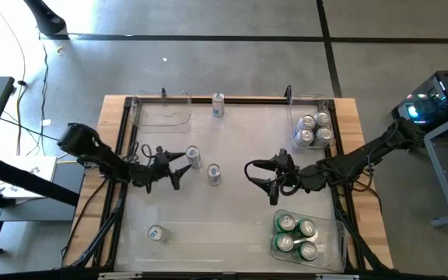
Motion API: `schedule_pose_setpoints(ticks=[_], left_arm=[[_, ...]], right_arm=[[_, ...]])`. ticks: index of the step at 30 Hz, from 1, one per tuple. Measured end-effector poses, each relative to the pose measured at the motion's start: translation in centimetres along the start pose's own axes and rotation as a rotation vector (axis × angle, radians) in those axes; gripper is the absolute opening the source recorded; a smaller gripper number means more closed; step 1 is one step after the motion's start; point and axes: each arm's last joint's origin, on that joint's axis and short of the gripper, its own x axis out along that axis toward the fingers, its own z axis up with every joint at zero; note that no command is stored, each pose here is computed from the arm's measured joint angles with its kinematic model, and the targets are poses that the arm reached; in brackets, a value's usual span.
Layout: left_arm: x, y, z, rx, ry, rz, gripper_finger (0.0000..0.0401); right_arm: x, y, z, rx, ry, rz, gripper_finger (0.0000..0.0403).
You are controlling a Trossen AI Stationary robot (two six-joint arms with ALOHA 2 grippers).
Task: Sort soda cans
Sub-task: Put the top left white blue soda can into the top left transparent bin
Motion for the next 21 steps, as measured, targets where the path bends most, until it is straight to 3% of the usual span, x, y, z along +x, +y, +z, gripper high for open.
schedule_pose_setpoints(ticks=[5,11,17,21], left_arm=[[-1.1,-1.2,2.2,0.033,-0.125,0.074,0.0269],[-1.6,-4.5,6.5,0.2,-0.217,0.181,0.0269],[-0.8,-8.0,11.5,0.341,-0.169,0.375,0.027],[-0.5,-9.6,16.6,0.376,-0.126,0.488,0.0282]], right_arm=[[0.0,0.0,0.0,0.0,0.0,0.0,0.0272],[0.0,0.0,0.0,0.0,0.0,0.0,0.0272],[0.0,0.0,0.0,-0.001,0.0,0.0,0.0272],[0.0,0.0,0.0,-0.002,0.001,0.0,0.0272]])
